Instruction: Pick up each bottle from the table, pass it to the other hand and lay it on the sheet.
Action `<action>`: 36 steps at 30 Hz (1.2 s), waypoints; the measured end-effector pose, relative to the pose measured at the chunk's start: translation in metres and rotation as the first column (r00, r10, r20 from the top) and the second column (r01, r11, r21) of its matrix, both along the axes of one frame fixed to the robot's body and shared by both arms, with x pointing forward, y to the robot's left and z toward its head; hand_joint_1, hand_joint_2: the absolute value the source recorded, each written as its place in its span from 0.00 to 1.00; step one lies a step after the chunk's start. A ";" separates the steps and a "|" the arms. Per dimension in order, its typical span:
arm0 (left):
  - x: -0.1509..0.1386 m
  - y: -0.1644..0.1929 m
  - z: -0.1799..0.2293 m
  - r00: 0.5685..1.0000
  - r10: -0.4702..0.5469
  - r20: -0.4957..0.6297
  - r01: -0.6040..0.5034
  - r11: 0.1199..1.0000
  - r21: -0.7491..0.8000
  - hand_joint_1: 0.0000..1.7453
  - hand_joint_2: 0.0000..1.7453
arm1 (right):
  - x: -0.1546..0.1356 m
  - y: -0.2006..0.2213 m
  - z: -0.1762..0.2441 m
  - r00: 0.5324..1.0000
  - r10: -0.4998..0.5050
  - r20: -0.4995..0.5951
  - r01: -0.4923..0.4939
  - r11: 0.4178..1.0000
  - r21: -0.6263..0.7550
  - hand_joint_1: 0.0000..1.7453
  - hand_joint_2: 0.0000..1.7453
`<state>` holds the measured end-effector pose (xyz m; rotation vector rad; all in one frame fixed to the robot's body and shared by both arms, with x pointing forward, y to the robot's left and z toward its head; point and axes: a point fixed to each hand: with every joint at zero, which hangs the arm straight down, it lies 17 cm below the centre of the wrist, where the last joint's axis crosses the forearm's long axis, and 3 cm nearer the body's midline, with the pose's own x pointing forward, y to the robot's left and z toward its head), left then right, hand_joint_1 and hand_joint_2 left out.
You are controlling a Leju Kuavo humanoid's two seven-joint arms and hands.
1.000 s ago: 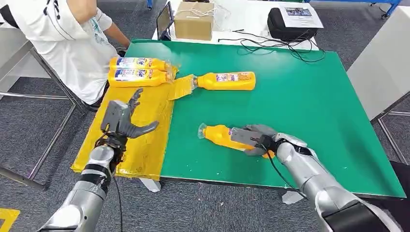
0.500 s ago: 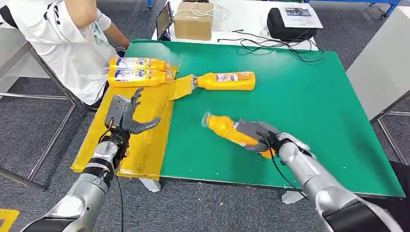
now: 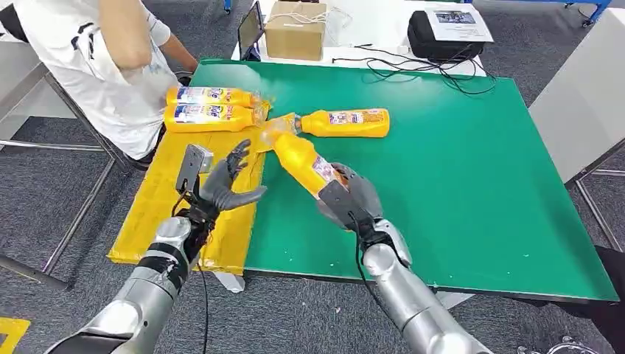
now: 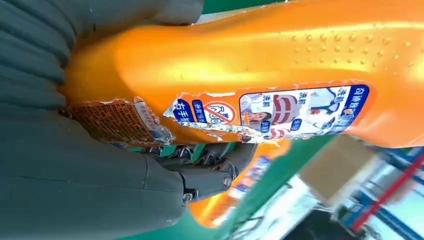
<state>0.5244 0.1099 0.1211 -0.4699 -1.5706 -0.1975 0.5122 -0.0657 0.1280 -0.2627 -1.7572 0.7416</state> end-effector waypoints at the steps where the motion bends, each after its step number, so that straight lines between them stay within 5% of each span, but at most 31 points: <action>1: -0.003 -0.005 0.002 1.000 -0.027 -0.007 0.027 0.999 -0.027 0.00 1.00 | -0.001 0.004 0.003 1.000 0.005 0.006 -0.005 1.000 0.004 1.00 1.00; 13: -0.024 -0.041 0.019 0.974 -0.221 -0.045 0.206 0.953 -0.221 0.00 1.00 | -0.008 0.029 0.019 0.996 0.060 0.071 -0.060 0.998 -0.003 1.00 1.00; 29: -0.024 -0.045 0.023 0.969 -0.243 -0.036 0.230 0.951 -0.208 0.00 1.00 | -0.017 0.047 0.014 0.990 0.125 0.066 -0.122 0.992 -0.044 1.00 1.00; 36: -0.021 -0.048 0.026 0.969 -0.244 -0.044 0.229 0.950 -0.213 0.00 1.00 | -0.031 0.083 0.007 0.972 0.223 0.078 -0.208 0.963 -0.170 1.00 1.00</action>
